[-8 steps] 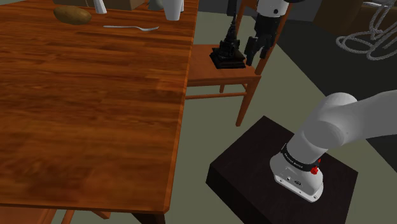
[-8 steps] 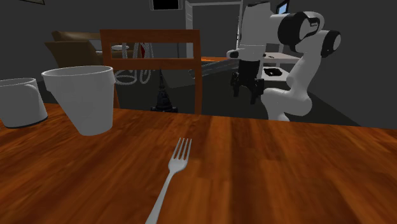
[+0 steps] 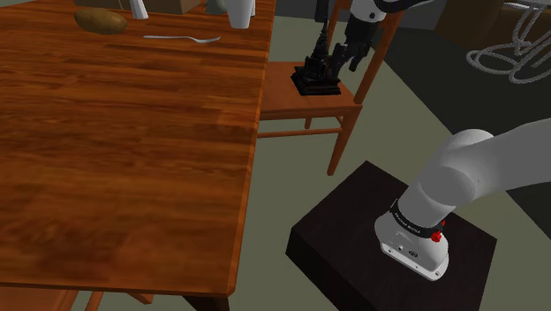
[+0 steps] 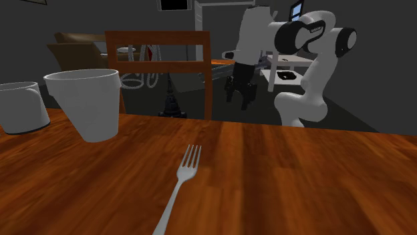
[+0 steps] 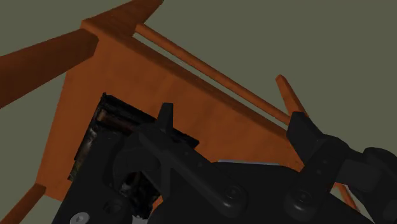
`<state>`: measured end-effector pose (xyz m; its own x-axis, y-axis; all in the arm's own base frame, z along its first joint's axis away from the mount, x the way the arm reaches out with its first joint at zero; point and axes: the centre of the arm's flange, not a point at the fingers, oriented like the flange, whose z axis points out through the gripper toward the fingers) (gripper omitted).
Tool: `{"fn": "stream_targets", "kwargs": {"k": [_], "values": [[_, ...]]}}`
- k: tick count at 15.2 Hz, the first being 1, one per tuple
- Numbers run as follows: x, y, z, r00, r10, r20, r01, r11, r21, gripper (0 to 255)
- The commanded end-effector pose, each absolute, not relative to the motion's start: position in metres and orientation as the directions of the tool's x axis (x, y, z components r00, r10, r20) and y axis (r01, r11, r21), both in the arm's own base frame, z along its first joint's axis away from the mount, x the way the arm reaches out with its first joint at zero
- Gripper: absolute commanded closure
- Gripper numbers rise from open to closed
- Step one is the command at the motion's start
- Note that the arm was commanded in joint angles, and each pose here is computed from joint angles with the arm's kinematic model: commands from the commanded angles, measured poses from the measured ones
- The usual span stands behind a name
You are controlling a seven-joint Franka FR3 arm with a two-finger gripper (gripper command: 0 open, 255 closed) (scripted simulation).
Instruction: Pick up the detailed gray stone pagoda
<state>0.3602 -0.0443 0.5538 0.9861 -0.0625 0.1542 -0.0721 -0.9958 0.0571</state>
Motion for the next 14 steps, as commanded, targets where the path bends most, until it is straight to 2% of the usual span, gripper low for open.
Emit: {"fn": "stream_targets", "kwargs": {"k": [1, 14], "values": [[0.37, -0.056, 0.555, 0.975, -0.065, 0.213, -0.08, -0.995, 0.062, 0], [0.454, -0.144, 0.579, 0.836, -0.074, 0.543, -0.135, -0.988, 0.074, 0]]}}
